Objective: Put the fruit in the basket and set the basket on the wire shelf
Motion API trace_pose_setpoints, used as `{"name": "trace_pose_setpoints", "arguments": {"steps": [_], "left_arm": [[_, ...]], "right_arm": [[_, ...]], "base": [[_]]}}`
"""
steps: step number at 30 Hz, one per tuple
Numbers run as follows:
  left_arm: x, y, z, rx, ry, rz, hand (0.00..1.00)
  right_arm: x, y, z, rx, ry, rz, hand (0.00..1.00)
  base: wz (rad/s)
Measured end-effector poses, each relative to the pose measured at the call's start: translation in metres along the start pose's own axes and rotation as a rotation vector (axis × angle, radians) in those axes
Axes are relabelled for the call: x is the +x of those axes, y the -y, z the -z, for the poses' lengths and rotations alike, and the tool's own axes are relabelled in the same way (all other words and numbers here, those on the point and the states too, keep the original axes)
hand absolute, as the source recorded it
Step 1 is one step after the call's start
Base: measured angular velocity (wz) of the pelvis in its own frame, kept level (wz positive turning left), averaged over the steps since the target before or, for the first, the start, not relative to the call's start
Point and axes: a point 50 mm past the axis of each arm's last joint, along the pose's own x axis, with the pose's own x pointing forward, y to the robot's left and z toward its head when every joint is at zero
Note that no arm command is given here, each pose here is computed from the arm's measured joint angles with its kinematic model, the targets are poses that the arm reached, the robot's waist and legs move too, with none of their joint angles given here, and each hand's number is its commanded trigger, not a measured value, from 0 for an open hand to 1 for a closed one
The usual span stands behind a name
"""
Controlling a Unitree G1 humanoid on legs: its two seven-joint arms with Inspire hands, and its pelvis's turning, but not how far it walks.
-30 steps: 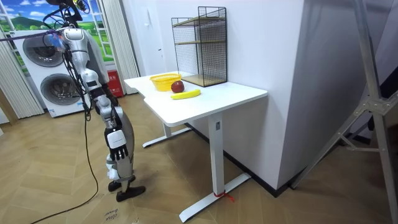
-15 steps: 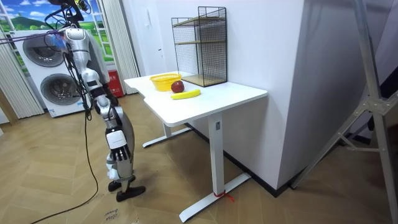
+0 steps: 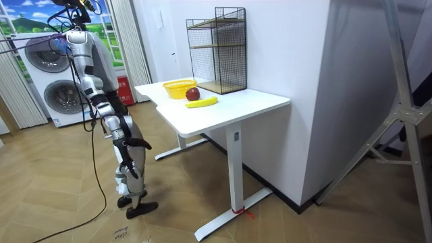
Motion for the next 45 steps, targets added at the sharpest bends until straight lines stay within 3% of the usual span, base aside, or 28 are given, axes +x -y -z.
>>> {"name": "trace_pose_setpoints", "arguments": {"steps": [6,8,13,20,29,34,41,45], "left_arm": [[0.000,-0.009,-0.004,0.012,0.033,-0.053,0.00],[-0.001,-0.014,-0.011,0.002,0.066,-0.071,0.00],[-0.002,-0.014,-0.016,0.027,0.092,-0.088,0.00],[-0.002,-0.012,-0.019,0.082,0.122,-0.081,0.00],[-0.002,-0.014,-0.023,0.113,0.149,-0.062,0.00],[-0.003,-0.019,-0.024,0.146,0.170,-0.068,0.00],[-0.003,-0.015,-0.027,0.207,0.190,-0.032,0.00],[-0.004,-0.012,-0.027,0.219,0.188,-0.004,0.00]], "right_arm": [[-0.018,-0.045,-0.060,0.137,0.226,-0.035,0.00],[-0.041,-0.071,-0.087,0.123,0.374,-0.120,0.00],[-0.100,-0.106,-0.130,0.020,0.769,-0.189,0.00],[-0.169,-0.140,-0.136,-0.240,1.244,-0.290,0.00],[-0.208,-0.166,-0.128,-0.436,1.390,-0.573,0.00],[-0.213,-0.178,-0.118,-0.627,1.449,-0.637,0.00],[-0.205,-0.195,-0.082,-0.926,1.367,-0.825,0.00],[-0.203,-0.198,-0.074,-0.992,1.328,-0.888,0.00]], "base": [[-0.01],[0.00],[0.00],[0.00],[-0.01],[0.01],[0.03],[0.09]]}}
